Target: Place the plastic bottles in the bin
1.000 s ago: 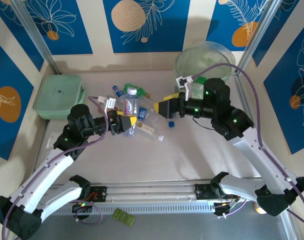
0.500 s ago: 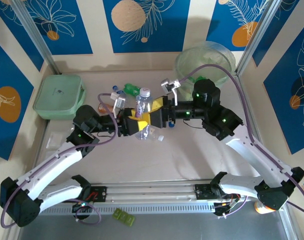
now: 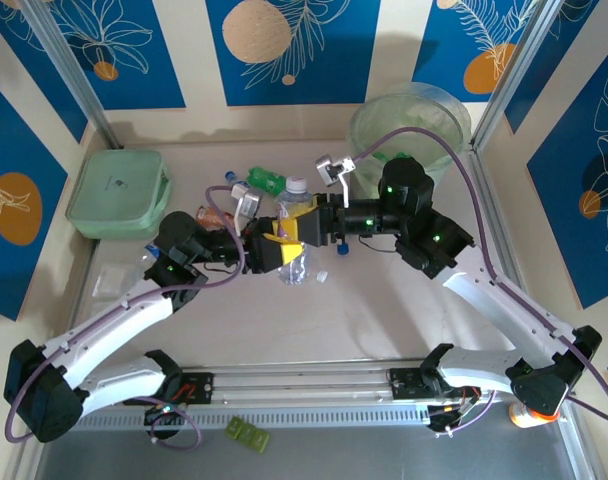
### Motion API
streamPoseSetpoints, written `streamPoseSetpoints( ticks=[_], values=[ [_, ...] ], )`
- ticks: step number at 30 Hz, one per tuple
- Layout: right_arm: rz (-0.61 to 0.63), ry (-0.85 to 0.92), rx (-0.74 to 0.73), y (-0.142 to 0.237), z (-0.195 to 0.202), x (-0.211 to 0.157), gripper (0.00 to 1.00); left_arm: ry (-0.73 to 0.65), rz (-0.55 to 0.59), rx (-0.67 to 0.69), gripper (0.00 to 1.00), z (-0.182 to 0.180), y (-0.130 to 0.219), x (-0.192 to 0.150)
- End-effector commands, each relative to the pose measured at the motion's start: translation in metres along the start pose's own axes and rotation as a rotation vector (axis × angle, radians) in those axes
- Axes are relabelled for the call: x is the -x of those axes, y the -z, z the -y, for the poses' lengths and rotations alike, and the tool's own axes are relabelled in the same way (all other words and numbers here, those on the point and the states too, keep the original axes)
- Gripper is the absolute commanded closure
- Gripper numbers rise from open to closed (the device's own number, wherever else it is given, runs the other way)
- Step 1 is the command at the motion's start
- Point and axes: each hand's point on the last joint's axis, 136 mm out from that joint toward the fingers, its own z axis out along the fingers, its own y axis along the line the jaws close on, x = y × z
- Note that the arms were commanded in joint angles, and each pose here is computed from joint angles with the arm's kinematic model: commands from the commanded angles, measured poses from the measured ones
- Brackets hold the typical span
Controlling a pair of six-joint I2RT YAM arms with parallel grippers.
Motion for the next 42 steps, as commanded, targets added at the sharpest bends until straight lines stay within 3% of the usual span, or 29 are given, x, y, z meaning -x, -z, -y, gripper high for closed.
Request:
streamPoseSetpoints(
  ticks=[1, 6, 9, 12, 16, 21, 26, 31, 37, 42],
  values=[
    [0.020, 0.032, 0.026, 0.006, -0.013, 0.003, 0.53, -0.035, -0.004, -0.043, 0.30, 0.012, -0.002, 0.002],
    [0.051, 0.059, -0.006, 0.014, -0.016, 0.008, 0.53, -0.054, 0.016, -0.019, 0.17, 0.014, 0.002, 0.005],
    [0.078, 0.073, -0.050, 0.021, -0.013, 0.013, 0.53, -0.101, 0.041, 0.071, 0.11, 0.011, 0.009, 0.008],
    [0.110, 0.088, -0.137, 0.034, -0.004, 0.020, 0.53, -0.194, 0.066, 0.271, 0.06, 0.001, 0.027, 0.014],
    [0.182, 0.079, -0.368, 0.069, 0.028, 0.041, 0.55, -0.292, 0.066, 0.611, 0.03, -0.027, 0.064, 0.021],
    [0.266, 0.054, -0.679, 0.121, 0.072, 0.070, 0.57, -0.340, 0.014, 0.838, 0.03, -0.054, 0.094, 0.016],
    [0.352, 0.067, -0.931, 0.172, 0.109, 0.112, 0.58, -0.331, -0.065, 0.954, 0.04, -0.082, 0.106, 0.000],
    [0.406, 0.081, -1.090, 0.205, 0.146, 0.154, 0.58, -0.324, -0.176, 1.024, 0.04, -0.109, 0.112, -0.018],
    [0.393, 0.138, -1.299, 0.229, 0.197, 0.196, 0.58, -0.304, -0.206, 1.020, 0.04, -0.122, 0.110, -0.031],
    [0.288, 0.167, -1.455, 0.239, 0.245, 0.206, 0.58, -0.299, -0.207, 1.019, 0.04, -0.122, 0.110, -0.033]
  ],
)
